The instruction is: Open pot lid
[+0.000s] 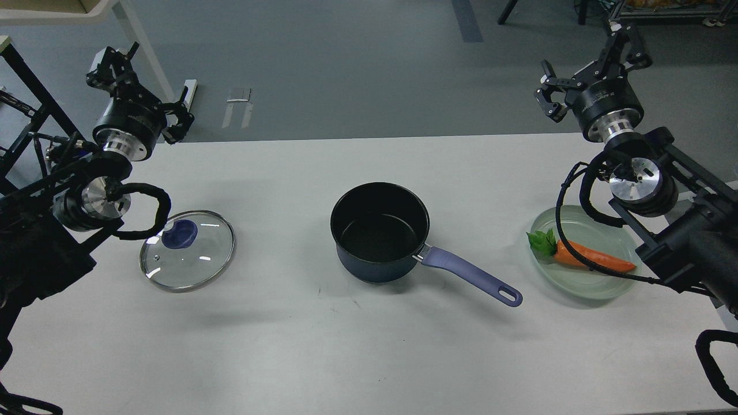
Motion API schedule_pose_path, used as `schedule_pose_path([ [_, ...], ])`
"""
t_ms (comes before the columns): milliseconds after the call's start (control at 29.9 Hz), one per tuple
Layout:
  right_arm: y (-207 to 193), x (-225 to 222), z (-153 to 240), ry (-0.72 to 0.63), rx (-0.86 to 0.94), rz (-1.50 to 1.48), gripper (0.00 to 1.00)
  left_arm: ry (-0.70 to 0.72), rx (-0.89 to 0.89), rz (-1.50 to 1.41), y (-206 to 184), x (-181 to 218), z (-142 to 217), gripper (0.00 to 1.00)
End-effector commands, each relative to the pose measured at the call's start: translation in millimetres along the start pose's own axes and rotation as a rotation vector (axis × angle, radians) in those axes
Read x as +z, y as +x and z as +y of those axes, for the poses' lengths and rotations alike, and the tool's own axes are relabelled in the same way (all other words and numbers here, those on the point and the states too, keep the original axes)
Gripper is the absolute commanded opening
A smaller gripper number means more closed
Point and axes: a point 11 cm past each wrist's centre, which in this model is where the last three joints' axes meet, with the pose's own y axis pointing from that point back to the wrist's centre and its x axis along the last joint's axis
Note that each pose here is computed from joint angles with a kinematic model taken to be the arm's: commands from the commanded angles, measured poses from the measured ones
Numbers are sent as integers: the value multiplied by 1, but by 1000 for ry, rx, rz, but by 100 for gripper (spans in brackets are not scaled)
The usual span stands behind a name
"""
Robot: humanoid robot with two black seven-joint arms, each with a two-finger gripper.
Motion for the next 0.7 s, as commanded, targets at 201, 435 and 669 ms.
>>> schedule_pose_path([
  [201, 6, 21, 8, 0, 29, -97, 100, 41, 47, 19, 22, -30, 15, 99],
  [435, 7, 18, 8, 3, 28, -88, 100, 34, 51, 10, 26, -24, 16, 99],
  [669, 6, 17, 9, 3, 8, -91, 100, 30, 42, 20, 21, -23, 14, 99],
])
